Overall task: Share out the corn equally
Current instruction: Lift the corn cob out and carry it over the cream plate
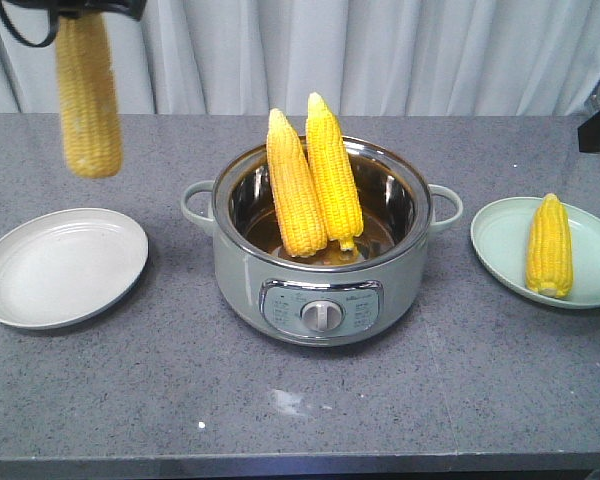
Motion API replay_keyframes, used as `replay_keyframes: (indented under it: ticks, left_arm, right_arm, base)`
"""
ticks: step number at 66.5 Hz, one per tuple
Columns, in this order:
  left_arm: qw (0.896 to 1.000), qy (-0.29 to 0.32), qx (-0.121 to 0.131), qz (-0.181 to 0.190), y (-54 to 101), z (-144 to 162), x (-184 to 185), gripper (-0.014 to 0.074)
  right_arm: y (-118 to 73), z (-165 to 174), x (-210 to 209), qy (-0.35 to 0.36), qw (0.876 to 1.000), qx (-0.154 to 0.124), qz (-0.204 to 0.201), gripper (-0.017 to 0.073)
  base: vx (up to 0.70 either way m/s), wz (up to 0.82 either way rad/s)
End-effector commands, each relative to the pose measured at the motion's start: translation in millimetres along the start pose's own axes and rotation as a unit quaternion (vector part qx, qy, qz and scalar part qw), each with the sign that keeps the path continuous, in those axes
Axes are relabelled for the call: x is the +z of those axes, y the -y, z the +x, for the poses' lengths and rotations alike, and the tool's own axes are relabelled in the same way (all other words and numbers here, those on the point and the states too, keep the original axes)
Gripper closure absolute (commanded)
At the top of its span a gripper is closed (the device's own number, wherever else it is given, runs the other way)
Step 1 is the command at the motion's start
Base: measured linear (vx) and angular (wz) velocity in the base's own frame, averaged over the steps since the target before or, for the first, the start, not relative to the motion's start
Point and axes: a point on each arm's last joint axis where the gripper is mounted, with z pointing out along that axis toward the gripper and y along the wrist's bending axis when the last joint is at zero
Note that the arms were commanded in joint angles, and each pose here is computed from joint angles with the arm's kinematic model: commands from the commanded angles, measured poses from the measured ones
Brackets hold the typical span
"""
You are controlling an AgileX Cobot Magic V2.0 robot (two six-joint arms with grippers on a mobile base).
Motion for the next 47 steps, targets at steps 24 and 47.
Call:
replay_keyframes:
  ticks: [24,47]
  left_arm:
    - [0.989,-0.147,0.009,-0.034,-26.5,33.8,70.9,0.0601]
    - [0.973,-0.23,0.02,-0.024,-22.3,60.6,121.8,0.06]
  right_arm:
    - [-3.4,-8.0,-16.0,0.052,0.999,-0.007,0.005,-0.0035]
    - [-3.6,-7.8,-16.0,0.051,0.999,-0.007,0.005,-0.0035]
  base:
    - [0.0,0.0]
    - [0.0,0.0]
